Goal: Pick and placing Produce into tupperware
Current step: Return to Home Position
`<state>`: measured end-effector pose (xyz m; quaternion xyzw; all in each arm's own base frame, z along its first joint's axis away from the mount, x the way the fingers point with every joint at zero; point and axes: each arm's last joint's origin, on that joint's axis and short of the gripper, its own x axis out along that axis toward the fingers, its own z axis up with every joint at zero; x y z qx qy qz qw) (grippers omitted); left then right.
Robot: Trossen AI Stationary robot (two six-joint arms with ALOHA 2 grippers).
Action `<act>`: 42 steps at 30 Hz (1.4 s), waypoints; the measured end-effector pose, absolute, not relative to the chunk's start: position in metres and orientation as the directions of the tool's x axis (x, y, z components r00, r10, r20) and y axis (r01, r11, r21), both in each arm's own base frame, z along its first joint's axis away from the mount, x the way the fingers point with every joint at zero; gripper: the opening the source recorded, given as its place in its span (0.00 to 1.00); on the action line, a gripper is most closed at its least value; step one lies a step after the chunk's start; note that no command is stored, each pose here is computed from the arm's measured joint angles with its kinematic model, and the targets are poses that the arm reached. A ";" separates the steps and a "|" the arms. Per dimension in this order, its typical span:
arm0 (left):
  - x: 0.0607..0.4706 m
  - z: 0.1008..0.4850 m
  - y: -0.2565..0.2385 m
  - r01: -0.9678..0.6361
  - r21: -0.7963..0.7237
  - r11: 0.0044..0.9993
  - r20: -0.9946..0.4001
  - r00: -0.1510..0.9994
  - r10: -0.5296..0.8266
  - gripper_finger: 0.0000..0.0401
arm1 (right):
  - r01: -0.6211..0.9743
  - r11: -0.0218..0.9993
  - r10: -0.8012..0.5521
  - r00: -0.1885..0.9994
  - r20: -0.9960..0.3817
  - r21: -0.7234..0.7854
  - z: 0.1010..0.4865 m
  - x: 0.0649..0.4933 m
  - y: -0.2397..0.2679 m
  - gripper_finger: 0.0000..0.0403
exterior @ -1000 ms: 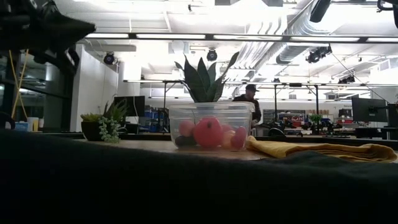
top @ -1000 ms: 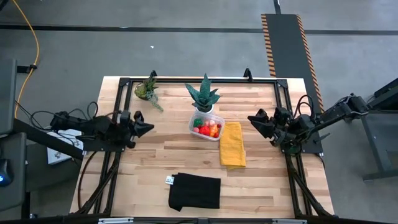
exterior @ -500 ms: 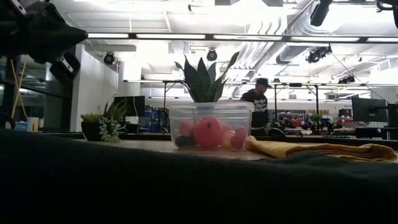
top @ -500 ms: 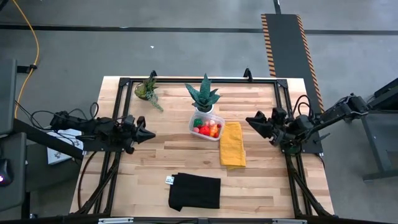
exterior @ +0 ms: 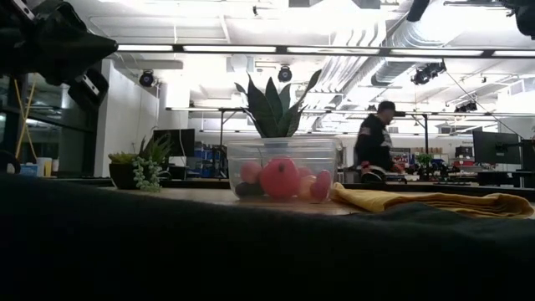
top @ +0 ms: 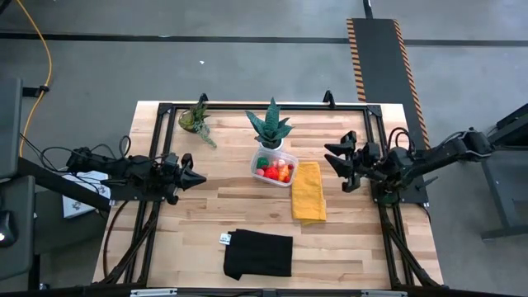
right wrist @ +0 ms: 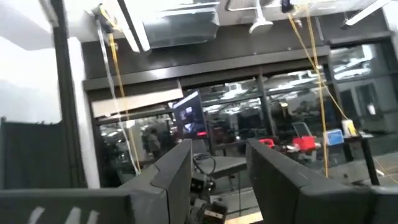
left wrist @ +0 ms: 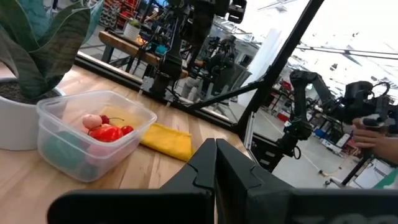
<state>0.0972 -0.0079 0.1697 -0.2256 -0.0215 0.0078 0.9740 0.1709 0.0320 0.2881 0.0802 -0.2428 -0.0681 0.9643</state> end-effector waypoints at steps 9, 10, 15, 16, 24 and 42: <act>0.097 0.170 -0.008 -0.006 -0.440 0.898 0.038 0.999 0.025 0.00 | 0.017 0.986 -0.089 0.893 0.441 0.164 0.250 0.150 0.020 0.35; 0.097 0.170 -0.008 -0.006 -0.440 0.898 0.038 0.999 0.025 0.00 | 0.010 0.985 -0.086 0.895 0.437 0.173 0.245 0.147 0.019 0.35; 0.097 0.170 -0.008 -0.006 -0.440 0.898 0.038 0.999 0.025 0.00 | -0.045 0.983 -0.045 0.879 0.475 0.177 0.235 0.134 0.015 0.35; 0.097 0.170 -0.008 -0.005 -0.440 0.898 0.039 0.999 0.025 0.00 | -0.047 0.984 -0.043 0.878 0.477 0.175 0.232 0.131 0.015 0.35; 0.097 0.170 -0.008 -0.005 -0.440 0.898 0.039 0.999 0.025 0.00 | -0.015 0.988 -0.058 0.889 0.454 0.155 0.212 0.118 0.006 0.35; 0.097 0.170 -0.008 -0.005 -0.441 0.898 0.039 0.999 0.025 0.00 | -0.048 0.995 0.046 0.999 0.025 0.085 0.173 0.120 -0.011 0.35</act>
